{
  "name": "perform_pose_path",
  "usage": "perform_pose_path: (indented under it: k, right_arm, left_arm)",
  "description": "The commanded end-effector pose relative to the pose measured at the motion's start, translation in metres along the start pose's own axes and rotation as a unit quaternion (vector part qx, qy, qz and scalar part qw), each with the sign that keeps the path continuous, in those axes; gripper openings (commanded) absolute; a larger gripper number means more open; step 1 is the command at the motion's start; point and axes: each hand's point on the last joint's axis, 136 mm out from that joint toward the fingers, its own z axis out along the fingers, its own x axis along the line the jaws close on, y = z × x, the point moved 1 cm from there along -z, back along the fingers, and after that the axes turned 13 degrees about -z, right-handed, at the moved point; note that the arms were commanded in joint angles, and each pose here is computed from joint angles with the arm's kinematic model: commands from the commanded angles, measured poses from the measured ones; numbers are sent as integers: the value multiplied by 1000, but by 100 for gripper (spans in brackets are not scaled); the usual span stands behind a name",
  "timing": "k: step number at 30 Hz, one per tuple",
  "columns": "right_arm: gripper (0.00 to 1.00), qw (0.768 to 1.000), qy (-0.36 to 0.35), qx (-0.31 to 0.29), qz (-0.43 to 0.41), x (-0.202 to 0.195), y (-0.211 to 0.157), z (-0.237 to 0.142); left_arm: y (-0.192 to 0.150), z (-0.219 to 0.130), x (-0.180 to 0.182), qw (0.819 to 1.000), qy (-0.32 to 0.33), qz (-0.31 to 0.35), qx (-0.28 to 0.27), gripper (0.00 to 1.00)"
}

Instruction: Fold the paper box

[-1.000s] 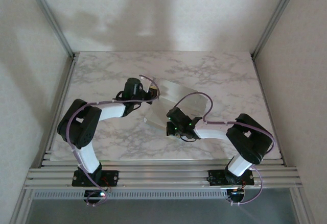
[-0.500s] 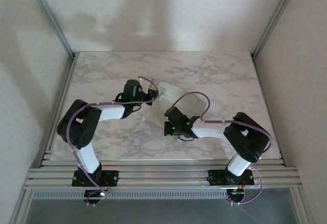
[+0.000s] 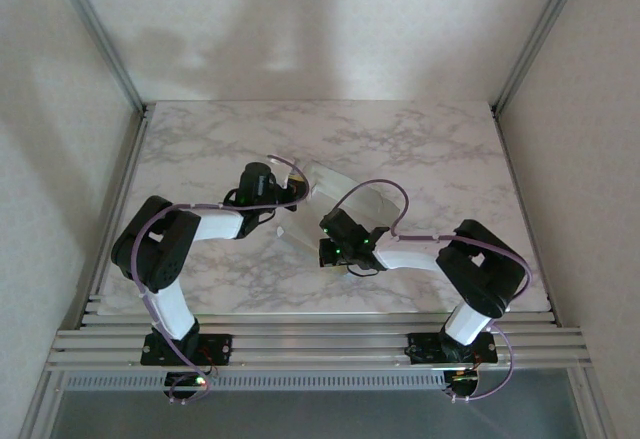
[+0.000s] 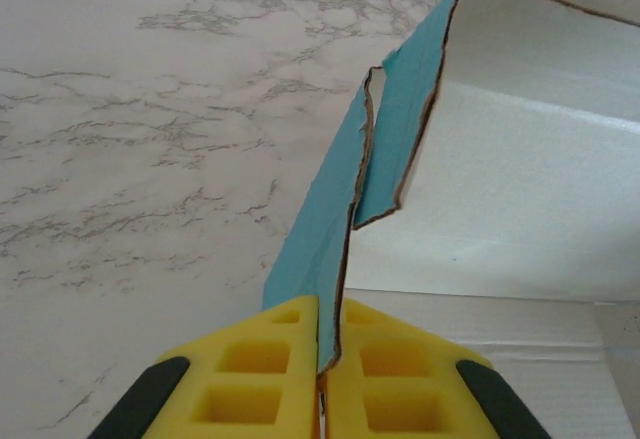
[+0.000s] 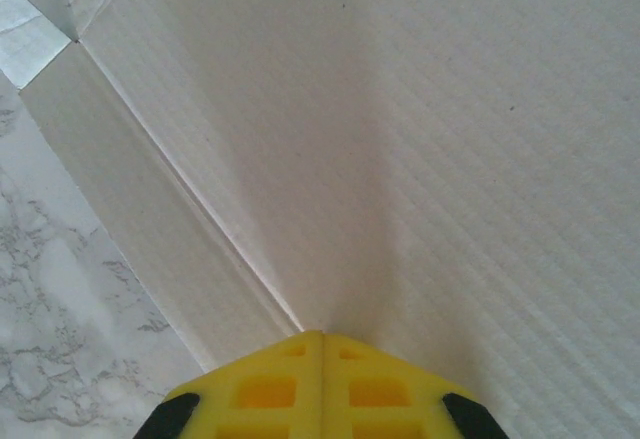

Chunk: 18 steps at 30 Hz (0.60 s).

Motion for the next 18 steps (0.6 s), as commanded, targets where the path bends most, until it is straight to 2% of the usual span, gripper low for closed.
perform_pose_path:
  k: [1, 8, 12, 18]
  right_arm:
    - [0, 999, 21, -10, -27, 16, 12, -17]
    - [0, 995, 50, -46, -69, 32, 43, -58]
    - [0, 993, 59, -71, -76, 27, 68, -92]
    - [9, 986, 75, -129, -67, 8, 119, -144]
  left_arm:
    - [-32, -2, 6, 999, 12, -4, 48, 8]
    - [-30, -3, 4, 999, 6, 2, 43, 9]
    - [-29, -3, 2, 999, 2, 7, 42, 9]
    - [-28, -3, 1, 999, -1, 12, 44, 10]
